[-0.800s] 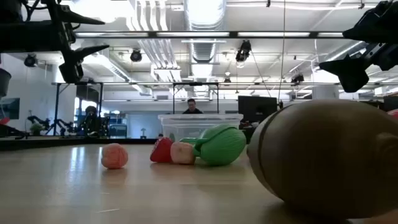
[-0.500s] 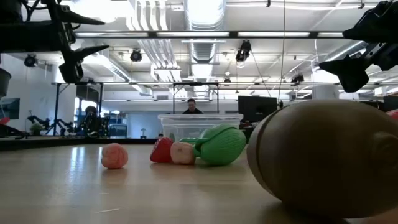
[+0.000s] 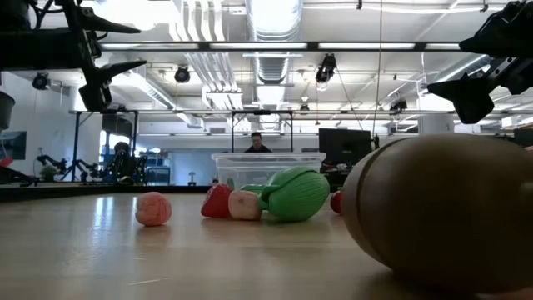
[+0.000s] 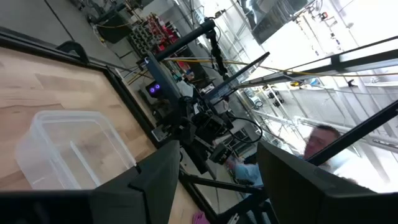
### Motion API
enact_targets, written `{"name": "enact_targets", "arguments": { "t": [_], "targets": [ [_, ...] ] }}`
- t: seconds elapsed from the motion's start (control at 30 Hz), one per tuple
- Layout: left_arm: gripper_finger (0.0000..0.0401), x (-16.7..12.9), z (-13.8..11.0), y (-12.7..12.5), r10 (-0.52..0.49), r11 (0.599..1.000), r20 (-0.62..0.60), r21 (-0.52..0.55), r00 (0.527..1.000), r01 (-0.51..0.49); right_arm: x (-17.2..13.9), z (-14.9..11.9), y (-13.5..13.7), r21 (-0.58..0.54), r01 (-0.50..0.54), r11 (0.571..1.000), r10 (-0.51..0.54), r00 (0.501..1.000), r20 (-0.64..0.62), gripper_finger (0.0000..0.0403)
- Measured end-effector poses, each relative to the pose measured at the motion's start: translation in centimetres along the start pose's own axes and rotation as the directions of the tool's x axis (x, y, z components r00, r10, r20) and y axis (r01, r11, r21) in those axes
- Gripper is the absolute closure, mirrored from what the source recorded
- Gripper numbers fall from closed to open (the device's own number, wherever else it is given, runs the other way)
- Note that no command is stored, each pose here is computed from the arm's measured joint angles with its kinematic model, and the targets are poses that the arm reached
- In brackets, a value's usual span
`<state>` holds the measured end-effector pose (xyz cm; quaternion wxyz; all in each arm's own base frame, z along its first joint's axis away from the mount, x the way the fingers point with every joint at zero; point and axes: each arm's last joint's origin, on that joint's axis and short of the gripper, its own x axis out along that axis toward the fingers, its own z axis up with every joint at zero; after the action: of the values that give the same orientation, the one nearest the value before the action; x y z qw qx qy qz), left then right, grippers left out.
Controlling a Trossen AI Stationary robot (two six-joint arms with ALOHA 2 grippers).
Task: Pick and placing Produce into tupperware
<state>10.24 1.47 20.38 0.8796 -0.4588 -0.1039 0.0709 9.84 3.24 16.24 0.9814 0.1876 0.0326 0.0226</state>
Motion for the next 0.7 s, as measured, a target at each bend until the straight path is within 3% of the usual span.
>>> {"name": "enact_targets", "arguments": {
  "t": [0.7],
  "targets": [
    [0.02, 0.0, 0.0, 0.0, 0.0, 1.0, 0.0, 0.0, 1.0, 0.0, 0.0, 0.05, 0.01, 0.002, 0.001, 1.0, -0.001, 1.0, 0.007, 0.0072]
  ]
}}
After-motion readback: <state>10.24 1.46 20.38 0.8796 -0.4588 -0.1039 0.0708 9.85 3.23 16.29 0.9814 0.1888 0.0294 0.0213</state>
